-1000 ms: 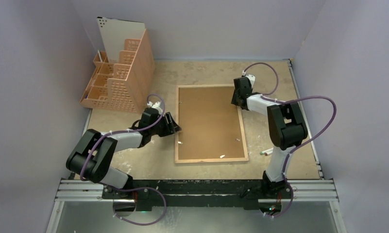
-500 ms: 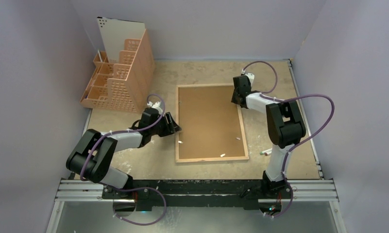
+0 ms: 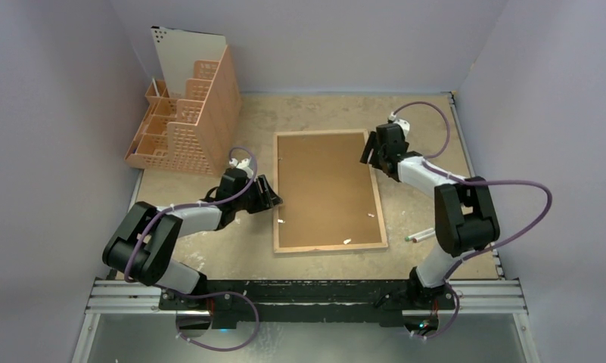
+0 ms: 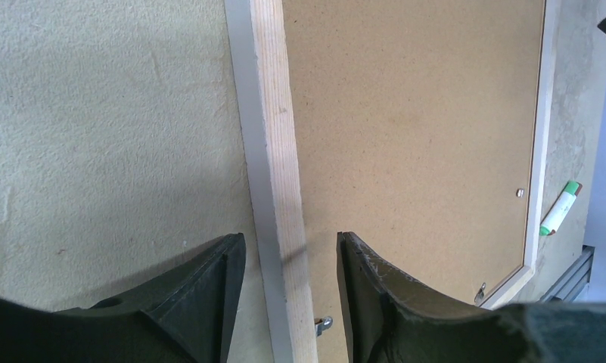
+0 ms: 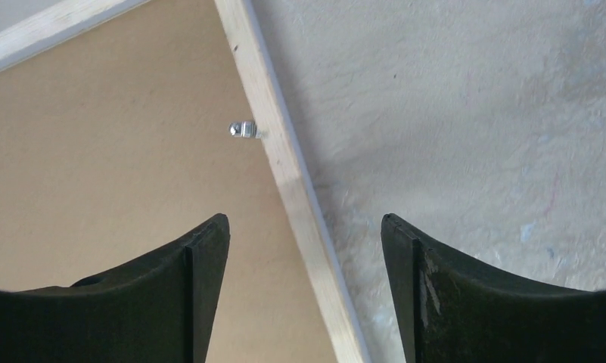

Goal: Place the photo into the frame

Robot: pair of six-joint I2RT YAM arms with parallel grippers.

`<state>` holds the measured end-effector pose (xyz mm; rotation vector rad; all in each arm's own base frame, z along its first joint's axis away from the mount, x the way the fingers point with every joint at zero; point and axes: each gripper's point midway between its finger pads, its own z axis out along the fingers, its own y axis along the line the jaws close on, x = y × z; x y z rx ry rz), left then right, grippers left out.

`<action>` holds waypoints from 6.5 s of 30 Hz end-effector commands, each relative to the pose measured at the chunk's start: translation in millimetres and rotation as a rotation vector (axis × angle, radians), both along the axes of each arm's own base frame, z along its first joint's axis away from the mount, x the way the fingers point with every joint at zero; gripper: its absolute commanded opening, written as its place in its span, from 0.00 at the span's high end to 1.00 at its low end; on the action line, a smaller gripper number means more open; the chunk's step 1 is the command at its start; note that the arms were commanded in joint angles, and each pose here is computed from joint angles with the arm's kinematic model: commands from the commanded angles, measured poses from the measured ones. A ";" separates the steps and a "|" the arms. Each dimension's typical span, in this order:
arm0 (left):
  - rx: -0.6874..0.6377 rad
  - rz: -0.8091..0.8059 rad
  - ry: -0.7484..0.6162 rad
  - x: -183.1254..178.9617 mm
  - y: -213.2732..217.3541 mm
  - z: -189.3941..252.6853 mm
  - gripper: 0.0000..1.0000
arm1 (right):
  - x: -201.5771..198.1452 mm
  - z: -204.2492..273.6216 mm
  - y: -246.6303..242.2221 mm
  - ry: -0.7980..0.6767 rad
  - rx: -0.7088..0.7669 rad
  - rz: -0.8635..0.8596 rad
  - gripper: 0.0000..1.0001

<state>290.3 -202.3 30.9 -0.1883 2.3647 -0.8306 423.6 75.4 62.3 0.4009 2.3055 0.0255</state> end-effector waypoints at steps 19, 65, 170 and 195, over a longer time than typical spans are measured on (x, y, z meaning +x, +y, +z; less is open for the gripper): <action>0.012 -0.008 0.075 -28.9 9.4 -13.0 0.41 | -159.8 -44.5 40.5 0.179 0.375 0.123 0.28; 0.112 0.071 0.051 -11.4 25.5 -16.3 0.43 | -248.9 -31.1 55.2 0.387 0.065 0.009 0.39; 0.142 0.120 0.251 -106.5 56.3 6.6 0.34 | -168.8 -58.6 71.9 0.198 0.267 -0.126 0.42; 0.055 0.095 0.359 -136.0 44.4 39.8 0.36 | -44.9 75.3 72.4 -0.196 0.141 -0.133 0.24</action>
